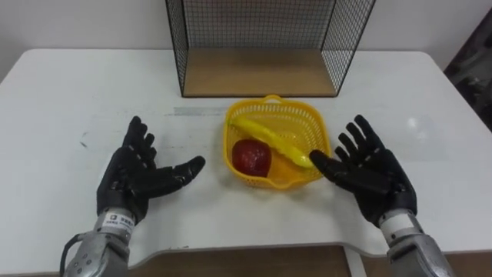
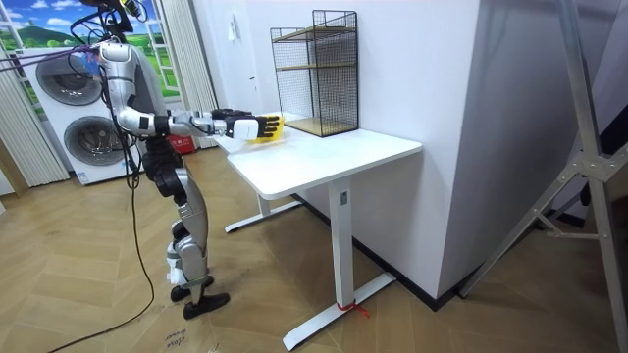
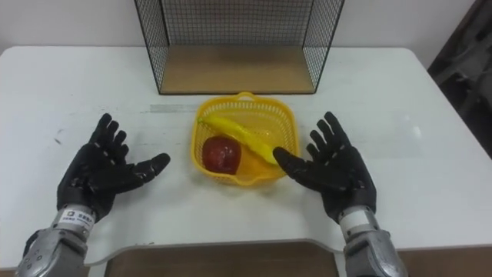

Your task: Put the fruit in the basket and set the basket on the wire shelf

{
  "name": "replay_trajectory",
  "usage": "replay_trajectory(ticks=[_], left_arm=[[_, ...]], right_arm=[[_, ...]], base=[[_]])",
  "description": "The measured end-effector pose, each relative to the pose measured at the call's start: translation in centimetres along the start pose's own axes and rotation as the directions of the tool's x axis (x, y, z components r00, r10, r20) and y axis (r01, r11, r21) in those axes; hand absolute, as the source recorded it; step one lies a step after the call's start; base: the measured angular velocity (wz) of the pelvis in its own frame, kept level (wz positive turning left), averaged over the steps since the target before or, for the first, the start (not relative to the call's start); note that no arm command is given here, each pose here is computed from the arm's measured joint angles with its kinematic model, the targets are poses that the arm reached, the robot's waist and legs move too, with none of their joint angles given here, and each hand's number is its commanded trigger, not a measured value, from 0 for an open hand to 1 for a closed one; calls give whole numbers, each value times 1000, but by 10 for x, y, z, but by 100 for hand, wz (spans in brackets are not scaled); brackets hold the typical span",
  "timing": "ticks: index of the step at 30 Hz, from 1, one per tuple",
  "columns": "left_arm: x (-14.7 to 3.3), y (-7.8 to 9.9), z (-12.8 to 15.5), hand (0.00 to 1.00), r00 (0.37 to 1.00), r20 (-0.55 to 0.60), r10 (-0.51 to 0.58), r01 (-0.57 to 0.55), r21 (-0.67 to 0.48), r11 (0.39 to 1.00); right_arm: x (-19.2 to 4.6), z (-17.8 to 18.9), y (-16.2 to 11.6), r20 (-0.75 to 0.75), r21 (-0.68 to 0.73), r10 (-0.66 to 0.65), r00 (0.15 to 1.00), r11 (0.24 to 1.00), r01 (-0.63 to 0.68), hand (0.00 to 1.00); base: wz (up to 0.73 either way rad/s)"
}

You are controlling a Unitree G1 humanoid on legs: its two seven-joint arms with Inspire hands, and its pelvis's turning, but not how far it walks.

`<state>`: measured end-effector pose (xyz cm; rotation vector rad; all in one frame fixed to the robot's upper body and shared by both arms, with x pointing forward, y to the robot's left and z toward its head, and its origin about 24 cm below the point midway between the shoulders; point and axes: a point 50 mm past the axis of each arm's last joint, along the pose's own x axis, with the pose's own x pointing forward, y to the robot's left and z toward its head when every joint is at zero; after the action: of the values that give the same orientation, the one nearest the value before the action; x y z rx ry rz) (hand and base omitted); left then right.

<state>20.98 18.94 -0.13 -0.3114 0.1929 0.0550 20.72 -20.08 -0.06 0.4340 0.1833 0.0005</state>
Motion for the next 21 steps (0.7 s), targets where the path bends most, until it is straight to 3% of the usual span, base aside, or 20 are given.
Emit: replay_trajectory(ticks=[21], left_arm=[[0, -12, -12, 0, 996, -46, -75, 72, -51, 996]], right_arm=[[8, -11, 9, -42, 12, 60, 997, 998, -59, 0]], base=[[-1]])
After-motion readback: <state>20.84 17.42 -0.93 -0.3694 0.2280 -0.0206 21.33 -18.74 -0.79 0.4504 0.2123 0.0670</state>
